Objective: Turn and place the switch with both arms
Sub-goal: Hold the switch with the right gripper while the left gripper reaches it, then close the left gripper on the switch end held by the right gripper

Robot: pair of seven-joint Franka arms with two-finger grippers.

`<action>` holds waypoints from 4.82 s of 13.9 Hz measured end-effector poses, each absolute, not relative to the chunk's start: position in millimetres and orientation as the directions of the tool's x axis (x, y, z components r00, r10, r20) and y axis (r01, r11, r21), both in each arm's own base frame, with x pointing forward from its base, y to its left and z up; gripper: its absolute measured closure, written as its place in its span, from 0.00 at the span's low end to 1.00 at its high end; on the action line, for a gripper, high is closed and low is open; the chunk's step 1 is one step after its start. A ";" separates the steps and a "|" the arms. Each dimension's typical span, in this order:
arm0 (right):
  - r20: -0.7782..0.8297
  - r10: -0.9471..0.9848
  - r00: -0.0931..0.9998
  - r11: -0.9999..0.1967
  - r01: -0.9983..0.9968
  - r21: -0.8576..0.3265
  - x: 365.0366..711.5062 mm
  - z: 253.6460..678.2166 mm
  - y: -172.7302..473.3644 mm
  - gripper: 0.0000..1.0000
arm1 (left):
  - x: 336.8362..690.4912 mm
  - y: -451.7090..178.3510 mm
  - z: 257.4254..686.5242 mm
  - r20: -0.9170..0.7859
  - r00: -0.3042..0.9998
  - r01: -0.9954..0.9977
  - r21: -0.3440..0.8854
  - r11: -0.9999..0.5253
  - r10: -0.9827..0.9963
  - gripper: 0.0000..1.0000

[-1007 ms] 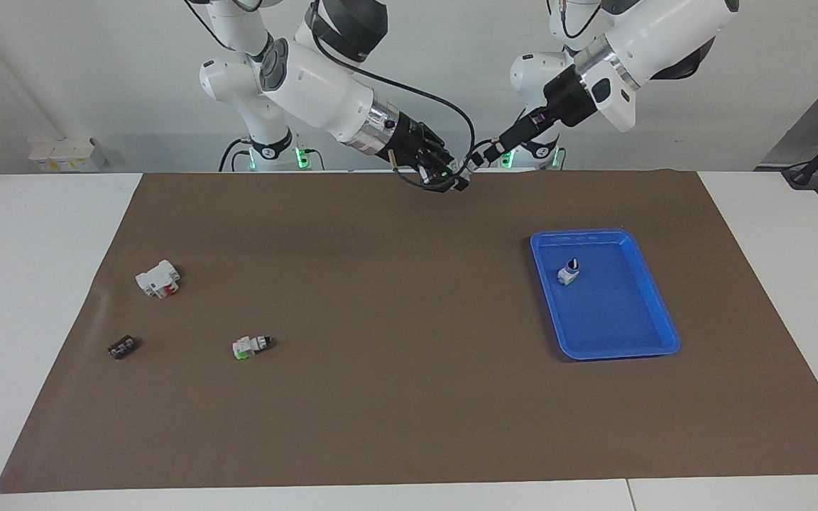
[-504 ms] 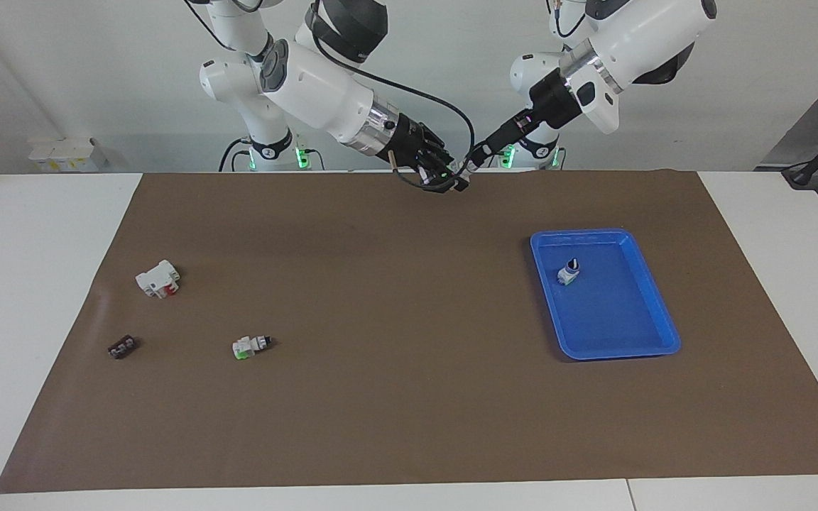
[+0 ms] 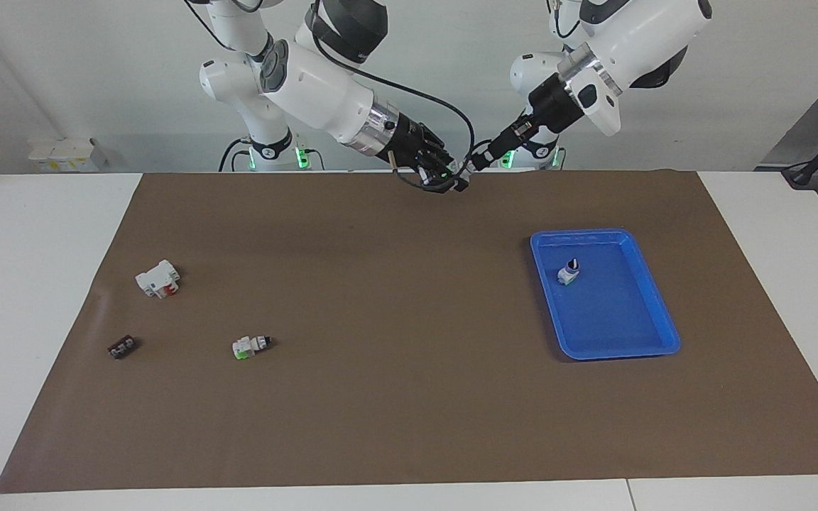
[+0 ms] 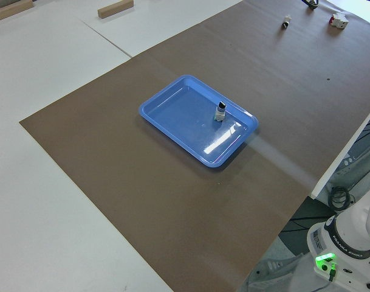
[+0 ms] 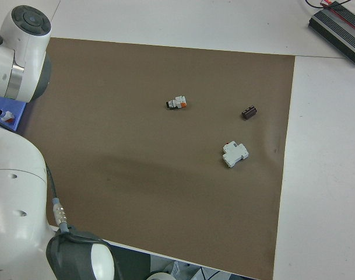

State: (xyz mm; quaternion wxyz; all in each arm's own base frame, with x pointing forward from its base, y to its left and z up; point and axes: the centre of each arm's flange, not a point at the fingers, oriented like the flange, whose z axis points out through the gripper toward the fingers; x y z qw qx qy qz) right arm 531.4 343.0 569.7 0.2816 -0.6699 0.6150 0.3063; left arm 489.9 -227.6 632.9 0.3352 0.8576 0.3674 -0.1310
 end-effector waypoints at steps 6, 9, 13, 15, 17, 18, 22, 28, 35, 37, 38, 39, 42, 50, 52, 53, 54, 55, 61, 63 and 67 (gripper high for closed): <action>-0.756 -0.653 0.052 -0.084 -0.996 0.003 531.7 567.7 342.2 0.59 | 487.1 -231.5 633.9 -0.466 0.701 0.713 0.484 -0.507 0.541 0.67; -0.756 -0.653 0.051 -0.079 -0.997 0.002 532.8 567.7 340.7 0.59 | 486.2 -230.9 633.4 -0.466 0.699 0.714 0.482 -0.507 0.542 0.79; -0.755 -0.653 0.049 -0.076 -0.997 0.001 533.5 567.6 339.7 0.59 | 486.0 -230.6 632.2 -0.468 0.698 0.716 0.480 -0.507 0.542 0.91; -0.756 -0.653 0.049 -0.076 -0.997 0.001 533.4 567.7 339.8 0.59 | 485.9 -230.6 632.4 -0.458 0.711 0.703 0.489 -0.517 0.533 0.91; -0.756 -0.653 0.050 -0.077 -0.997 0.001 533.3 567.6 339.9 0.59 | 485.9 -230.6 632.4 -0.417 0.766 0.642 0.525 -0.558 0.489 0.91; -0.755 -0.653 0.050 -0.077 -0.997 0.001 533.2 567.5 340.1 0.59 | 485.9 -230.5 632.5 -0.380 0.808 0.588 0.552 -0.591 0.450 0.91; -0.755 -0.653 0.050 -0.078 -0.997 0.002 532.7 567.2 340.8 0.59 | 485.9 -230.5 632.6 -0.220 0.935 0.354 0.633 -0.688 0.278 0.91; -0.755 -0.654 0.050 -0.079 -0.997 0.003 532.3 566.7 341.3 0.59 | 485.4 -231.0 633.1 -0.012 0.999 0.045 0.670 -0.741 0.050 0.91; -0.755 -0.654 0.050 -0.080 -0.997 0.003 532.1 566.5 341.5 0.59 | 484.9 -231.3 633.5 0.136 0.984 -0.177 0.656 -0.733 -0.115 0.91; -0.755 -0.654 0.050 -0.081 -0.997 0.004 531.9 566.2 341.8 0.59 | 484.5 -231.7 633.7 0.171 0.973 -0.230 0.643 -0.731 -0.155 0.91; -0.754 -0.654 0.049 -0.082 -0.997 0.006 531.5 565.2 342.4 0.59 | 483.5 -232.7 633.9 0.188 0.966 -0.257 0.630 -0.733 -0.177 0.91; -0.754 -0.655 0.049 -0.083 -0.996 0.008 530.9 564.3 343.0 0.59 | 482.4 -233.5 634.1 0.200 0.961 -0.277 0.619 -0.735 -0.193 0.91; -0.754 -0.655 0.049 -0.085 -0.996 0.008 530.3 563.9 343.8 0.59 | 481.7 -233.4 634.3 0.216 0.952 -0.305 0.609 -0.732 -0.217 0.91; -0.754 -0.655 0.054 -0.099 -0.995 0.016 525.7 562.7 349.5 0.59 | 479.1 -229.5 634.7 0.250 0.918 -0.396 0.585 -0.708 -0.307 0.91; -0.754 -0.654 0.053 -0.099 -0.995 0.016 525.7 562.7 349.6 0.59 | 478.8 -229.5 635.0 0.279 0.897 -0.441 0.571 -0.692 -0.341 0.91; -0.754 -0.654 0.053 -0.099 -0.995 0.016 525.6 562.7 349.6 0.59 | 478.7 -229.5 635.1 0.287 0.891 -0.454 0.567 -0.688 -0.352 0.91; -0.755 -0.654 0.050 -0.097 -0.995 0.019 525.6 562.8 349.7 0.59 | 478.6 -229.5 635.3 0.300 0.881 -0.473 0.560 -0.680 -0.366 0.91; -0.755 -0.655 0.039 -0.090 -0.996 0.027 525.5 562.8 349.8 0.59 | 478.7 -229.4 635.4 0.313 0.870 -0.493 0.553 -0.671 -0.381 0.91; -0.759 -0.651 0.029 -0.085 -0.996 0.035 523.4 566.0 351.9 0.59 | 480.6 -220.7 634.6 0.392 0.793 -0.608 0.541 -0.581 -0.466 0.91; -0.759 -0.651 0.029 -0.087 -0.996 0.037 523.1 565.9 352.1 0.59 | 480.3 -220.6 634.5 0.397 0.787 -0.617 0.538 -0.574 -0.473 0.91; -0.759 -0.651 0.019 -0.065 -0.997 0.030 530.2 568.7 340.9 0.17 | 478.0 -214.2 633.4 0.379 0.784 -0.618 0.548 -0.563 -0.492 0.91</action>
